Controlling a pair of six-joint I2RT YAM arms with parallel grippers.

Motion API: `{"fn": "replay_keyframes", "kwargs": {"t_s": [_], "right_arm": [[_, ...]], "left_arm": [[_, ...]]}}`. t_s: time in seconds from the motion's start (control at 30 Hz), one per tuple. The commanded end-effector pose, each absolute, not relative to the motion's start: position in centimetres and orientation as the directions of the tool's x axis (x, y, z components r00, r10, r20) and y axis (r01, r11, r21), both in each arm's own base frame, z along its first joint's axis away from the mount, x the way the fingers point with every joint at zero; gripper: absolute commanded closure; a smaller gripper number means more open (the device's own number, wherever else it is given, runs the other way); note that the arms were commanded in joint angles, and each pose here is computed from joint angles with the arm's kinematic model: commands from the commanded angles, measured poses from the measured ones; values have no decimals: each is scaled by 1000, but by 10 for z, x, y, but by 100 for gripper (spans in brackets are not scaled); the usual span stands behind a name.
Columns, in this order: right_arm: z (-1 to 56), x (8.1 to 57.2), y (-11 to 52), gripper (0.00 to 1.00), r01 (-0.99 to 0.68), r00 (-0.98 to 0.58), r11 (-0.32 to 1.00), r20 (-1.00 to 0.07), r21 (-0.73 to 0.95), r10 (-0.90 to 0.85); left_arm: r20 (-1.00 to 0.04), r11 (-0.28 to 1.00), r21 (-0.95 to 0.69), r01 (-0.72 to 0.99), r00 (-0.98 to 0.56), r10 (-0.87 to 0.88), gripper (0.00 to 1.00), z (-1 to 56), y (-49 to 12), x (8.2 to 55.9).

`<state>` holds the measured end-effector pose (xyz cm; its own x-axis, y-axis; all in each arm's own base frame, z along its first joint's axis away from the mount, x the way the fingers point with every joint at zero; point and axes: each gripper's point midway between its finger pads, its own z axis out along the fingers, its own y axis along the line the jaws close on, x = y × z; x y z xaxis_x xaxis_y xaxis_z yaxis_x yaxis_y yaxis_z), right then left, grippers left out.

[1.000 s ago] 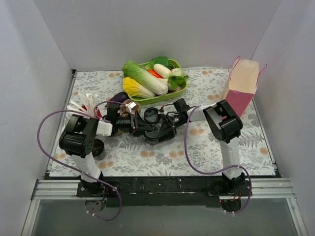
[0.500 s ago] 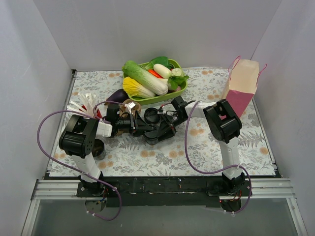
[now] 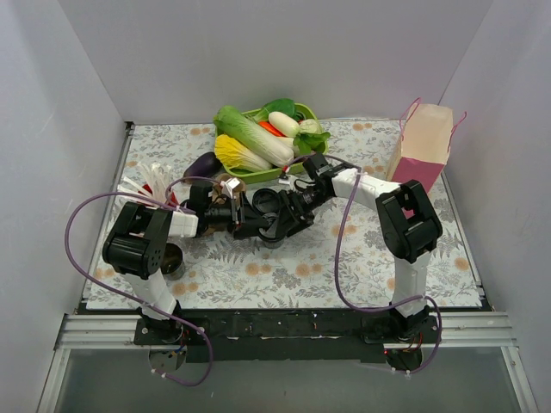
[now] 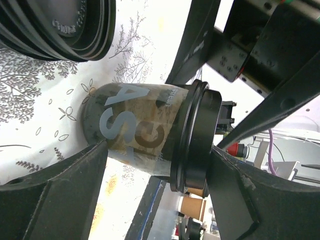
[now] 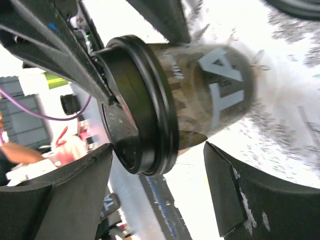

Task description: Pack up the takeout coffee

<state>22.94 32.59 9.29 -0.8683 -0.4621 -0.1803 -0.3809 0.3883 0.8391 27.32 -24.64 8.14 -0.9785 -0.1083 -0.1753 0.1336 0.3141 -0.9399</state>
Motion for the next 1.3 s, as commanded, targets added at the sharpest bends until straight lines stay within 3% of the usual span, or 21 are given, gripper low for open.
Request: {"fn": "replay_keyframes", "kwargs": {"t_s": [0.0,0.27,0.47,0.63,0.8,0.93,1.27], "right_arm": [[92,260,304,18,-517,-836,438,-325,736,-442],[102,269,296,15,-541,-826,433,-358,721,-436],[98,268,297,15,-534,-828,424,-352,731,-436],[94,273,301,16,-532,-828,417,-352,737,-436],[91,278,306,18,-521,-832,403,-342,752,-437],[85,277,306,21,-498,-842,403,-318,768,-435],[36,274,284,34,-335,-914,497,-148,801,-377]], "left_arm": [[-207,308,-935,175,-976,-74,24,97,-255,271],[-274,252,-936,248,-959,-75,16,130,-260,279],[-216,313,-935,165,-967,-135,16,119,-256,286],[-166,383,-920,81,-967,-193,20,94,-249,293],[-42,359,-932,-53,-966,-254,26,74,-245,297],[-8,355,-931,-84,-968,-250,30,65,-245,297],[4,481,-865,-142,-961,-277,38,31,-232,287]]}}
